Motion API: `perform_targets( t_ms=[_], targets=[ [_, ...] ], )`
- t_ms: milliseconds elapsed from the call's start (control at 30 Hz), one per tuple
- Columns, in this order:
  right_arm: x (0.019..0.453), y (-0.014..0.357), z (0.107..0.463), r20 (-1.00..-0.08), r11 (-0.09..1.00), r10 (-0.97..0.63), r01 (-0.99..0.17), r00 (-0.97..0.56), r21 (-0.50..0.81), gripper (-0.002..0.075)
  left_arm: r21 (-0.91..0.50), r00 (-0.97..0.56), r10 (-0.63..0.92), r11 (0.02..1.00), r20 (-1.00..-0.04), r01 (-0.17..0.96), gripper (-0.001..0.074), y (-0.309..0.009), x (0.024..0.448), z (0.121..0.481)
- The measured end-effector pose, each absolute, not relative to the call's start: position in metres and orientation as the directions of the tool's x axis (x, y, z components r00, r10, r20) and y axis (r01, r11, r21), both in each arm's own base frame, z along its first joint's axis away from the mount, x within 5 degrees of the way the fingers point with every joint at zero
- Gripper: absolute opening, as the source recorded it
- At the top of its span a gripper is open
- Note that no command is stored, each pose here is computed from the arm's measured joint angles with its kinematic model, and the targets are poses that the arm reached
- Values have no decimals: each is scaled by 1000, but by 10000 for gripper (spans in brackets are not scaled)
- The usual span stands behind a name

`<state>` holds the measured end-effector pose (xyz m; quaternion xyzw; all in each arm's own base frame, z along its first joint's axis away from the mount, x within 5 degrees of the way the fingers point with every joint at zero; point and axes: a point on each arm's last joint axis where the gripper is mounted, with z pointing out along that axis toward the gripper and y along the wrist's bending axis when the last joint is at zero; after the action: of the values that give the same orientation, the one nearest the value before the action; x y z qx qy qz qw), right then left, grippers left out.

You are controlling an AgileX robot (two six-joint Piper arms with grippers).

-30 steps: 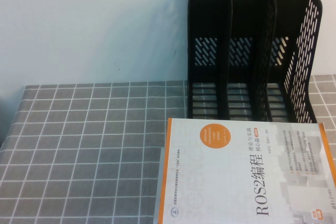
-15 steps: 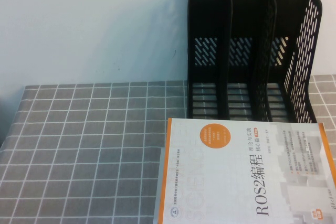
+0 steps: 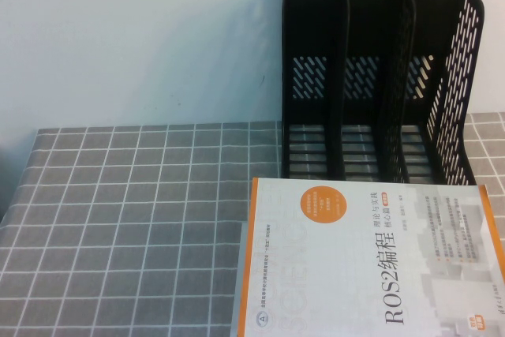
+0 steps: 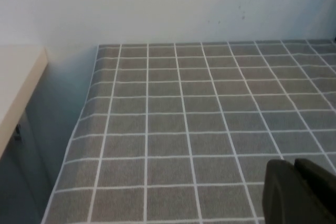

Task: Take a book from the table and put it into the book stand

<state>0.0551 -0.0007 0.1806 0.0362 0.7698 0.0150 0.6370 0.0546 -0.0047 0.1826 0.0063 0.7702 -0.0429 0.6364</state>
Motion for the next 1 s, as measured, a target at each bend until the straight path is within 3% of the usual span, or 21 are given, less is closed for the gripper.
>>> perform_targets(
  t_ms=[100, 200, 1000],
  targets=[
    [51, 1, 168, -939, 995, 101, 39, -329, 94, -3, -58, -227, -42, 996, -973, 65, -3, -5, 54, 179],
    [50, 2, 168, -926, 994, 110, 39, -360, 103, -3, -73, -253, -54, 995, -966, 66, -3, -5, 53, 177],
    [49, 2, 167, -924, 996, 87, 29, -373, 82, -3, -83, -259, -63, 994, -964, 67, -4, -6, 53, 177]
  ],
)
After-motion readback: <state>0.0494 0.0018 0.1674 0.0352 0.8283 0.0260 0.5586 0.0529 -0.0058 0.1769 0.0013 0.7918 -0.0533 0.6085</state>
